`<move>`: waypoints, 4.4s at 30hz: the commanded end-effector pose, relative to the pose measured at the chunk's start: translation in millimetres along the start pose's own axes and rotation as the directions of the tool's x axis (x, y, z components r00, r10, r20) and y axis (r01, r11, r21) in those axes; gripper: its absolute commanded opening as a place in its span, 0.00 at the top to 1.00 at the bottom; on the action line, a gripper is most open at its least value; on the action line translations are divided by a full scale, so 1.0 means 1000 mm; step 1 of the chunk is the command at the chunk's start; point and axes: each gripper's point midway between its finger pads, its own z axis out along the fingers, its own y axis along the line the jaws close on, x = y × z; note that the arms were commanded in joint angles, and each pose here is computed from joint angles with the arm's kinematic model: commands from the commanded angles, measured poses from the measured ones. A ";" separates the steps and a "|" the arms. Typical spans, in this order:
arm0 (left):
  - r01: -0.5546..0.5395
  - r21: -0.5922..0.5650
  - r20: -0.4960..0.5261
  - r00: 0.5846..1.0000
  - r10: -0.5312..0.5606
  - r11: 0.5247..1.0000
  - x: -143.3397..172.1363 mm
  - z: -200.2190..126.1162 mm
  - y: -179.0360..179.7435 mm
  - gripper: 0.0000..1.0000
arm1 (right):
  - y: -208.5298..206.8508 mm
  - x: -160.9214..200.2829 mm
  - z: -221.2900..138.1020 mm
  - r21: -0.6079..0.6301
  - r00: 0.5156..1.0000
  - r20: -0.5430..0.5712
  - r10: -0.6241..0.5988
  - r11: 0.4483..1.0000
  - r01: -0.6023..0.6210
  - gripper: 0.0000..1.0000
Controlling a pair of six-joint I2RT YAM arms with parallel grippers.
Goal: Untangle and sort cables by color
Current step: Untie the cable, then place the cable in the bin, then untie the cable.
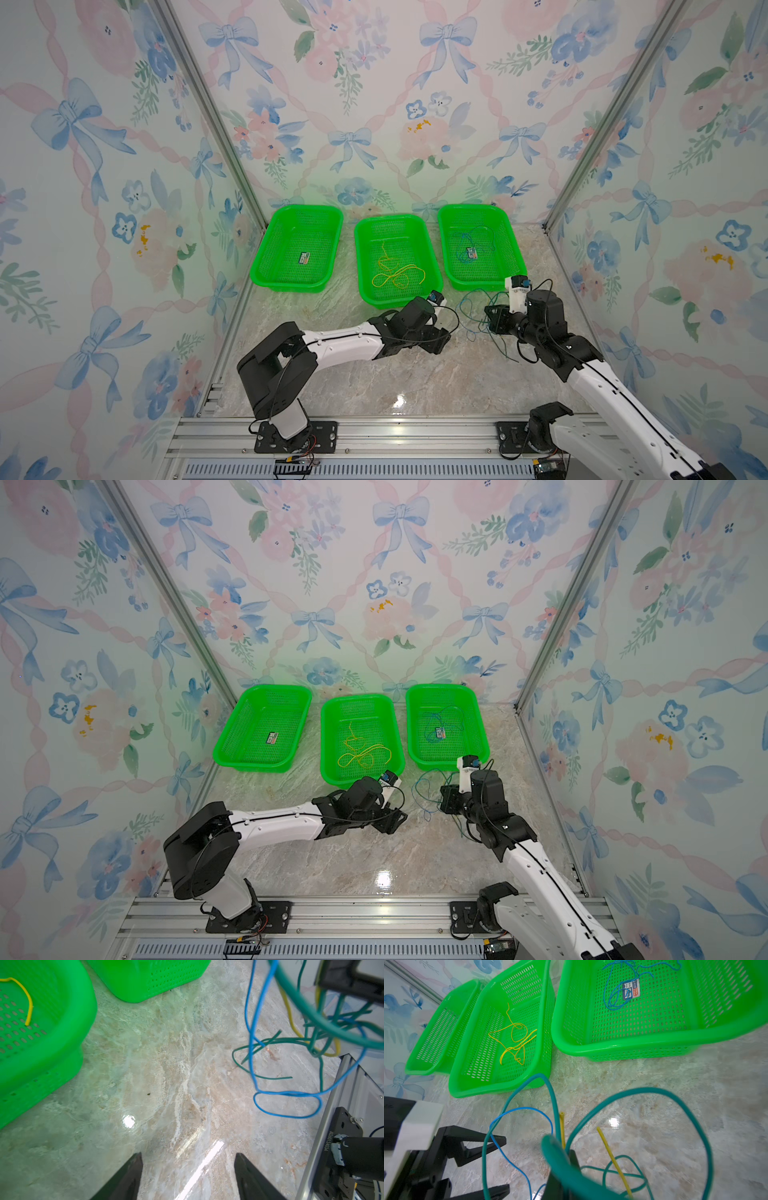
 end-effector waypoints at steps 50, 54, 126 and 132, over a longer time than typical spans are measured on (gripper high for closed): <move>0.007 -0.234 0.418 0.904 0.095 0.972 -0.096 -0.164 0.046 1.00 | -0.021 0.059 0.050 0.079 0.974 -0.219 0.057 0.996 -0.041 0.63; 0.057 -0.352 0.433 0.895 0.109 0.934 -0.110 -0.190 0.078 1.00 | 0.008 0.034 0.041 -0.011 0.989 -0.126 -0.083 0.997 0.082 0.53; 0.173 -0.329 0.377 0.925 -0.039 0.928 -0.073 -0.160 0.097 0.02 | -0.026 0.052 0.175 0.142 0.977 -0.202 0.062 0.989 -0.034 0.69; 0.152 -0.232 0.377 0.925 -0.055 0.961 -0.057 -0.169 0.080 0.02 | -0.008 0.028 0.145 0.132 0.992 -0.130 0.010 0.991 0.007 1.00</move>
